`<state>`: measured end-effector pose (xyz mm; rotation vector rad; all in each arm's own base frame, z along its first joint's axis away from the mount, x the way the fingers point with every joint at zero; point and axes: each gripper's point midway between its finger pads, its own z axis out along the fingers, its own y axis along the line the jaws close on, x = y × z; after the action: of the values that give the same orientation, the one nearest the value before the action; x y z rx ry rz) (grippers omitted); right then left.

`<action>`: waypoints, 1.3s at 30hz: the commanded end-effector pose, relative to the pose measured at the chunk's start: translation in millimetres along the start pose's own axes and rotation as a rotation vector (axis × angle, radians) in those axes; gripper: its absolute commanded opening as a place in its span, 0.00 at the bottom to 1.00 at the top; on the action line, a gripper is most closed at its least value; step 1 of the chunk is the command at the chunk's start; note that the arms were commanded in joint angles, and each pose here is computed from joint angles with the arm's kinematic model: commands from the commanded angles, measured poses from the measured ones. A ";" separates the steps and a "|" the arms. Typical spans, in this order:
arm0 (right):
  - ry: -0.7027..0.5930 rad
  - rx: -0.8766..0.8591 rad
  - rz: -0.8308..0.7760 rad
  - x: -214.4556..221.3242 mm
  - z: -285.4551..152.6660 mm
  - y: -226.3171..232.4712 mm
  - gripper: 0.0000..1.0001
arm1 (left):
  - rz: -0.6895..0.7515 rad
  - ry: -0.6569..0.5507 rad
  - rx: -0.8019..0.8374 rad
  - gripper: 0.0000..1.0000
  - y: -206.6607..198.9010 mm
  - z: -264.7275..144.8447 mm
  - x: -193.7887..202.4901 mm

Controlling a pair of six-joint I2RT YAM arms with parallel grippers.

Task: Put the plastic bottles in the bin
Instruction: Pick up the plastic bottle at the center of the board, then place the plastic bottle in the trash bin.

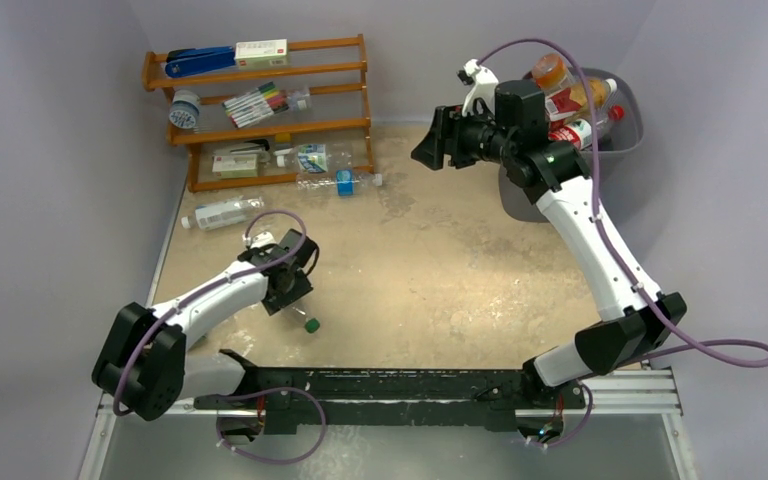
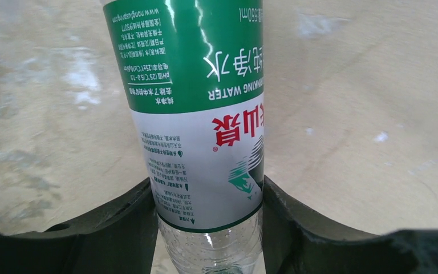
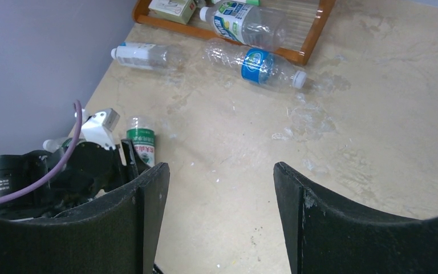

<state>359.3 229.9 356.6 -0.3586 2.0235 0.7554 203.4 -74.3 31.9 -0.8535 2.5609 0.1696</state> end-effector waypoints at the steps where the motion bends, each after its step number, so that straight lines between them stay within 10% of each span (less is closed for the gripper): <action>1: -0.034 -0.005 -0.002 -4.9 4.4 2.8 0.69 | 0.051 0.028 0.249 0.51 -46.1 -15.6 -2.6; 19: 0.109 -0.371 0.245 83.5 8.8 49.3 0.81 | 0.292 -0.075 1.009 0.54 -175.9 -174.0 6.8; 39: 0.229 -0.407 0.297 136.3 18.1 58.5 1.00 | 0.363 -0.070 1.271 0.56 -206.1 -236.2 30.2</action>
<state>269.2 283.4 254.5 -0.3597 2.1843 1.3449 215.8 -295.4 191.0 0.0448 2.2179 -1.0539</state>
